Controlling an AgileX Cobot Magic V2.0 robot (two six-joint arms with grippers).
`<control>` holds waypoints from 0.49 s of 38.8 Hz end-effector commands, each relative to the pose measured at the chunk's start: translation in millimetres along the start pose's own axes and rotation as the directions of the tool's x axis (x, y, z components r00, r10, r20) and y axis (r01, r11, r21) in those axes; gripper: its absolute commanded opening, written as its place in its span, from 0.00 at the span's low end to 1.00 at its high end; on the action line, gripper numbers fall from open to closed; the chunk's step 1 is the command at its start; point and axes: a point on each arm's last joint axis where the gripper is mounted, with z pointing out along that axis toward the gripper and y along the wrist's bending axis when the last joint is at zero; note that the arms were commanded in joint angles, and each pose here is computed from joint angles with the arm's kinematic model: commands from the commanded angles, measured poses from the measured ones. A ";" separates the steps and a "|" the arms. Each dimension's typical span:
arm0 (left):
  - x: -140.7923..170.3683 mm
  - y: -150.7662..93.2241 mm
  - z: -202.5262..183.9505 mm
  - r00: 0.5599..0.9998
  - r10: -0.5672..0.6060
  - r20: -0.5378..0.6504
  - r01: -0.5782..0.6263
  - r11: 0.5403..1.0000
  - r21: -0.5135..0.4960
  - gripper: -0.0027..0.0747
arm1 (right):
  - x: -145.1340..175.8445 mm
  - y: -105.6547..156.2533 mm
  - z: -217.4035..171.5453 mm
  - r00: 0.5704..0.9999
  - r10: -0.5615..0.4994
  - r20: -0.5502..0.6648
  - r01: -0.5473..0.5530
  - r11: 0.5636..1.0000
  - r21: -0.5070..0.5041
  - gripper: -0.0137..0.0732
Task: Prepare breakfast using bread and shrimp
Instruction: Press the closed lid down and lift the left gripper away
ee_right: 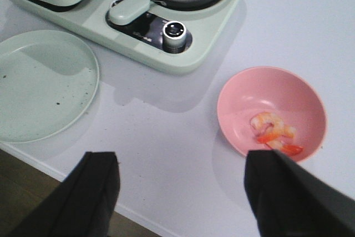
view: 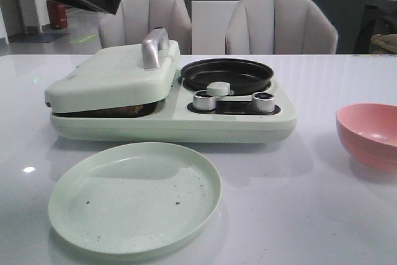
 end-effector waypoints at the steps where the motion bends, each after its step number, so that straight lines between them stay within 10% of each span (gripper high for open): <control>1: -16.3 -0.1 -6.8 0.995 0.000 0.100 0.002 1.000 -0.025 0.16 | -22.1 -10.3 5.3 0.999 0.026 0.024 -0.027 0.998 0.051 0.82; 19: -16.3 -0.1 -6.8 0.995 0.000 0.100 0.002 1.000 -0.025 0.16 | -33.4 -98.9 82.2 0.918 0.313 -0.242 -0.242 0.928 0.284 0.82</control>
